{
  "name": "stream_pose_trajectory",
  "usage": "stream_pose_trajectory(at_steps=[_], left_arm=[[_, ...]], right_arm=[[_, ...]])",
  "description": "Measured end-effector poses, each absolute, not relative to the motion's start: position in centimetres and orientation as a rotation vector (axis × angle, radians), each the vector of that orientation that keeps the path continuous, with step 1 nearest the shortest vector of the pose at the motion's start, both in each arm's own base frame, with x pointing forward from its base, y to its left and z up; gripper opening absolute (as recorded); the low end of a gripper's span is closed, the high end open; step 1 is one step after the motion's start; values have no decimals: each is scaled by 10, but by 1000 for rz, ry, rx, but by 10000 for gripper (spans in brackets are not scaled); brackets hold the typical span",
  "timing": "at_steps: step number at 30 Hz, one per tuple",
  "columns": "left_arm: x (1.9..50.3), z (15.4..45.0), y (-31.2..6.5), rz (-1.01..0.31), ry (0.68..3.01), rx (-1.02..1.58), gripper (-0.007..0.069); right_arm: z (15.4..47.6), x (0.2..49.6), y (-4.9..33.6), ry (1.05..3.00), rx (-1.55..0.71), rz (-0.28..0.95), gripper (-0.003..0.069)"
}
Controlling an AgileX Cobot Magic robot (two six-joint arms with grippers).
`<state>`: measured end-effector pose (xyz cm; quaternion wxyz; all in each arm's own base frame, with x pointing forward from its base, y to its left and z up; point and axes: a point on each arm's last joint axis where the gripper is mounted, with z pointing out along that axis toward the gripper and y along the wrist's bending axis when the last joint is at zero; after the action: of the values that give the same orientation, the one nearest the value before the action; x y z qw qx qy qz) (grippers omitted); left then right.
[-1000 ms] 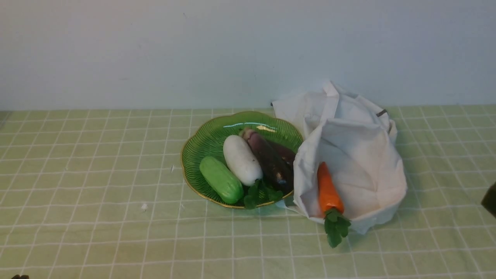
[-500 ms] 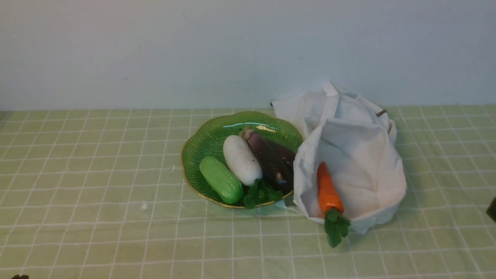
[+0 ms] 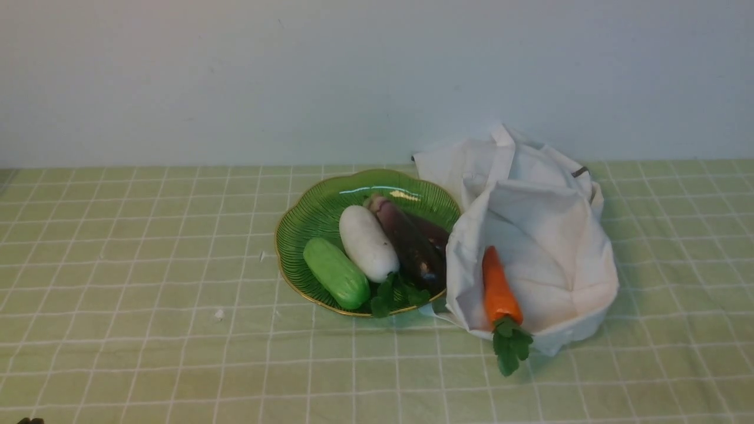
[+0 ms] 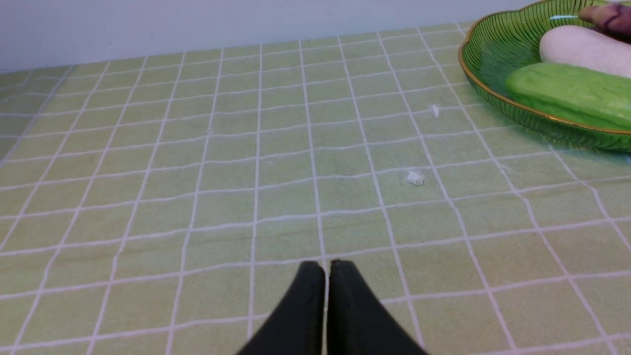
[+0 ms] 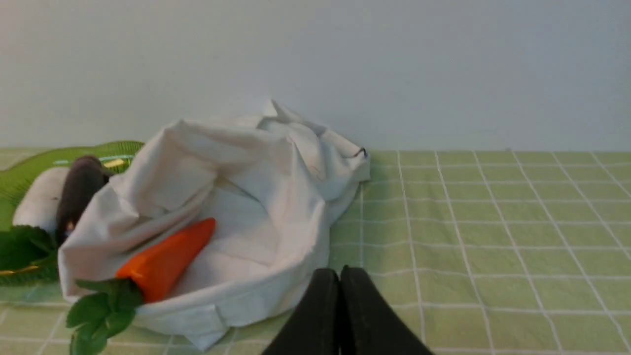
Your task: Take vegetables from bag on green coffee tablecloth place on plate.
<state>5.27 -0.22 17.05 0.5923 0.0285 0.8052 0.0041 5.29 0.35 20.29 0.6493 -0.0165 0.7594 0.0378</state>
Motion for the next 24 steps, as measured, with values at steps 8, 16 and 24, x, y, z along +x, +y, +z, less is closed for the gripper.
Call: stream_pose_trajectory(at_steps=[8,16,24], left_arm=[[53,170,-2,9,1872,66,-4],[53,170,-2,9,1872,66,-4],[53,170,-2,9,1872,66,-4]], right_arm=[[182,54,5,1790,-26,111,-15],[180,54,5,1794,-72,80,-15],[180,54,5,1792,-91,54,-15]])
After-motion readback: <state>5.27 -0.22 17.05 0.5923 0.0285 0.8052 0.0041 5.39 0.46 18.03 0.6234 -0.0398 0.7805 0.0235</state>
